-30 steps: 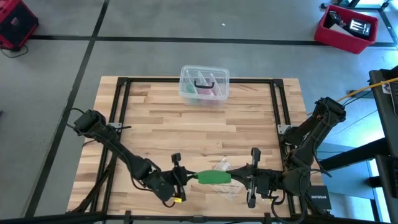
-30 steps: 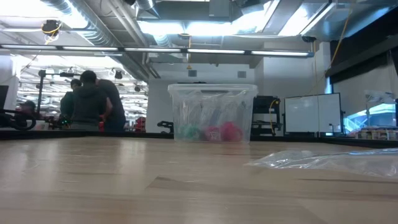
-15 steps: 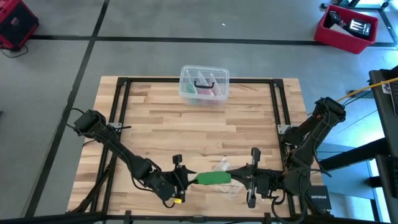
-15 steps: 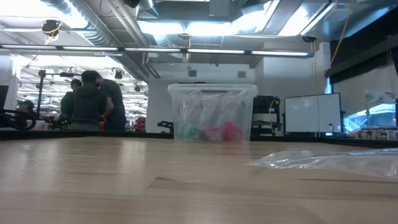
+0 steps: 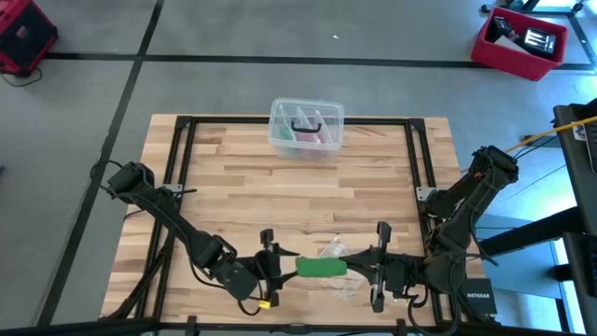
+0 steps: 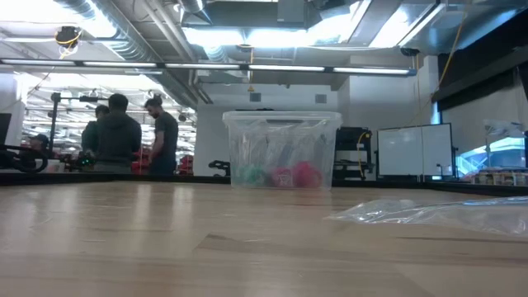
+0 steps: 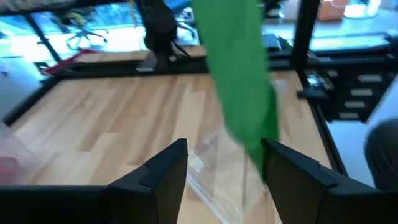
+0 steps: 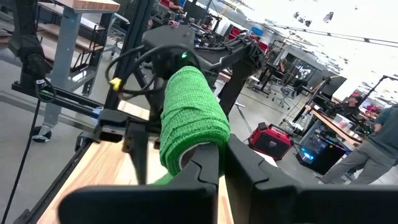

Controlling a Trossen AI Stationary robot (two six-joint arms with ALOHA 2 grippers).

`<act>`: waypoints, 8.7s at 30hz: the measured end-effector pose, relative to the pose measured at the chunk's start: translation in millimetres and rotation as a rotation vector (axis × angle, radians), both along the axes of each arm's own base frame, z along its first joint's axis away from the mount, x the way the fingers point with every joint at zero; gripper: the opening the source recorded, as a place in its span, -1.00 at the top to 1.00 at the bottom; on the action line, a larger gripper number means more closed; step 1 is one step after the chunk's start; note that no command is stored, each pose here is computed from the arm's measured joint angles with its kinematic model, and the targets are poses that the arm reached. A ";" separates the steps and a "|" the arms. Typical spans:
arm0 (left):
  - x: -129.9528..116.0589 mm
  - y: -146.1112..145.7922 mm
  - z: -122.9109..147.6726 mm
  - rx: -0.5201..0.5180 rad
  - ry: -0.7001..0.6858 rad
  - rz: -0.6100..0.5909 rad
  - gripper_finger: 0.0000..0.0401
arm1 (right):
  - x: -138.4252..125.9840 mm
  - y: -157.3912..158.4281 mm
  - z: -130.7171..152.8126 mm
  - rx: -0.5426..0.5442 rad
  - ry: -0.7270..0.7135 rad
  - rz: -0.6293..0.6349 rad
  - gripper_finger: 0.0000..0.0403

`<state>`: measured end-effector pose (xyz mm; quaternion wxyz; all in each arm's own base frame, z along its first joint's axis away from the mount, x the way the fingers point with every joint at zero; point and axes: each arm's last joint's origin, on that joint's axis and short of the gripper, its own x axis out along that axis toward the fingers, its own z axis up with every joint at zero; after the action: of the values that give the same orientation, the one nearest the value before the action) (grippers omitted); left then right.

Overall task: Roll bandage
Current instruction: Roll the green bandage

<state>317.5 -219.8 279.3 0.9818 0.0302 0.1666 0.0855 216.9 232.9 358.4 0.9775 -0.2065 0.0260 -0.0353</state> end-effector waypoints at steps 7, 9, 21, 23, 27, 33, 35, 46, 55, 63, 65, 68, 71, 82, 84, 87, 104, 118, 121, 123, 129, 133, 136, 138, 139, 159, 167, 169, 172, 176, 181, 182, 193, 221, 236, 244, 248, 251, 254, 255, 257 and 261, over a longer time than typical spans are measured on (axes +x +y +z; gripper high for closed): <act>2.3 0.0 6.3 0.031 -0.038 0.005 0.08 | 0.0 0.8 -0.5 -0.001 0.004 0.027 0.94; -3.2 -4.4 9.9 0.079 -0.035 -0.030 0.08 | 0.0 0.7 -1.0 -0.006 0.009 0.028 0.94; -39.2 -26.9 52.0 0.447 -0.153 -0.020 0.08 | 0.0 2.7 -2.2 0.026 0.020 0.096 0.93; -38.7 -27.3 57.3 0.467 -0.182 -0.019 0.08 | 0.3 3.2 -2.1 0.039 0.021 0.120 0.94; -35.7 -24.8 64.0 0.474 -0.223 -0.011 0.08 | 2.2 2.8 -3.9 0.059 0.032 0.137 0.94; -33.7 -26.5 66.7 0.454 -0.269 -0.104 0.08 | 4.4 0.6 -6.6 0.043 0.043 0.087 0.94; -31.9 -24.5 67.1 0.431 -0.275 -0.098 0.08 | 7.3 -1.7 -7.4 0.044 0.047 0.079 0.94; -27.1 -20.6 66.7 0.405 -0.285 -0.124 0.08 | 14.2 -7.0 -8.8 0.075 0.068 0.125 0.94; -27.2 -20.8 65.0 0.426 -0.269 -0.130 0.08 | 14.1 -6.6 -10.8 0.061 0.087 0.145 0.94; -27.6 -21.3 64.8 0.399 -0.273 -0.125 0.08 | 14.1 -6.1 -10.3 0.035 0.085 0.166 0.94; -27.6 -21.3 64.7 0.390 -0.273 -0.124 0.08 | 14.1 -5.9 -9.6 0.030 0.078 0.168 0.94; -27.8 -21.5 64.7 0.386 -0.274 -0.122 0.08 | 14.2 -5.9 -8.8 0.023 0.071 0.169 0.94; -27.8 -21.5 64.6 0.360 -0.278 -0.118 0.08 | 14.1 -5.7 -8.8 0.016 0.071 0.172 0.94; -27.8 -21.5 64.6 0.285 -0.291 -0.104 0.08 | 13.0 -5.5 -6.3 -0.043 0.061 0.216 0.94; -27.8 -21.3 65.5 0.268 -0.300 -0.097 0.08 | 12.5 -5.6 -5.0 -0.037 0.056 0.225 0.94; -27.6 -21.1 65.6 0.232 -0.307 -0.091 0.08 | 12.3 -5.7 -4.7 -0.035 0.054 0.227 0.94; -12.7 -4.6 58.5 0.183 -0.275 -0.026 0.12 | 26.0 -13.1 -18.3 -0.082 0.109 0.073 0.94; -16.0 -7.5 59.9 0.288 -0.258 -0.048 0.91 | 20.1 -10.1 -13.5 0.107 0.070 0.046 0.58; -18.3 -9.9 62.3 0.313 -0.264 -0.060 0.96 | 3.1 -6.7 -8.7 0.083 0.058 -0.037 0.53; -20.3 -11.7 64.6 0.314 -0.278 -0.067 0.95 | -15.0 -2.5 -4.4 0.064 0.039 -0.116 0.53; -24.2 -16.9 64.9 0.322 -0.283 -0.096 0.95 | -63.3 19.3 -2.0 0.020 0.004 -0.179 0.53; -23.8 -16.1 65.3 0.314 -0.286 -0.087 0.97 | -75.8 24.7 -11.7 0.096 0.036 -0.104 0.53; -24.3 -16.8 66.6 0.303 -0.298 -0.087 0.95 | -76.8 22.6 -29.0 0.173 0.106 -0.064 0.53; -24.4 -16.9 66.4 0.297 -0.298 -0.087 0.94 | -75.2 19.0 -51.2 0.204 0.137 -0.086 0.53; -24.4 -16.9 66.2 0.298 -0.296 -0.088 0.95 | -73.7 16.9 -64.4 0.221 0.144 -0.104 0.53; -24.1 -16.6 65.4 0.284 -0.293 -0.085 0.94 | -5.9 -29.3 -134.2 0.601 0.194 -0.231 0.53; -24.5 -17.1 65.5 0.285 -0.293 -0.087 0.95 | 7.5 -31.5 -129.4 0.628 0.279 -0.069 0.48; -24.5 -17.1 65.4 0.283 -0.293 -0.087 0.94 | 8.3 -29.2 -127.2 0.634 0.283 -0.022 0.39; -24.5 -17.1 65.5 0.279 -0.294 -0.086 0.94 | 11.1 -26.0 -128.6 0.599 0.275 0.008 0.17; -24.5 -17.1 65.3 0.265 -0.296 -0.085 0.96 | 16.0 -21.4 -136.5 0.515 0.266 0.015 -0.06; -24.5 -17.2 64.9 0.259 -0.295 -0.087 0.93 | 24.5 -13.8 -142.8 0.466 0.196 0.022 -0.11; -24.5 -17.2 64.8 0.260 -0.294 -0.087 0.93 | 25.6 -12.7 -142.3 0.463 0.181 0.030 -0.10; -24.5 -17.2 63.2 0.254 -0.283 -0.088 0.93 | 28.4 -9.1 -132.7 0.541 0.103 0.090 0.09; -24.1 -14.2 64.1 0.317 -0.269 -0.020 0.94 | 24.4 3.9 -142.8 0.508 0.150 0.183 0.96; -7.0 8.3 62.7 0.364 -0.243 0.092 0.91 | 19.1 31.8 -101.1 0.505 0.041 0.284 0.97; -6.4 10.2 56.8 0.423 -0.188 0.110 0.94 | 9.3 54.3 -67.5 0.396 0.011 0.285 0.98; -7.1 10.9 48.5 0.416 -0.177 0.111 0.92 | 5.8 62.1 -47.7 0.375 -0.026 0.307 0.97; -6.6 13.0 43.1 0.412 -0.169 0.116 0.94 | 8.2 63.7 -37.3 0.340 -0.016 0.306 0.97; -6.4 14.5 38.6 0.406 -0.161 0.121 0.94 | 11.2 63.1 -31.7 0.325 -0.004 0.299 0.97; -5.6 15.3 38.1 0.408 -0.158 0.123 0.93 | 13.3 61.9 -30.0 0.325 -0.004 0.297 0.97; -3.7 15.9 36.2 0.411 -0.155 0.127 0.92 | 15.5 61.1 -25.3 0.326 -0.006 0.291 0.96; 2.0 15.5 25.2 0.439 -0.115 0.110 0.90 | 21.3 57.7 -15.6 0.315 -0.003 0.263 0.95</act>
<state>319.4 -204.3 304.5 0.9535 0.2291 0.0890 0.1745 238.2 290.6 342.8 0.9939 -0.0525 0.0026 0.0966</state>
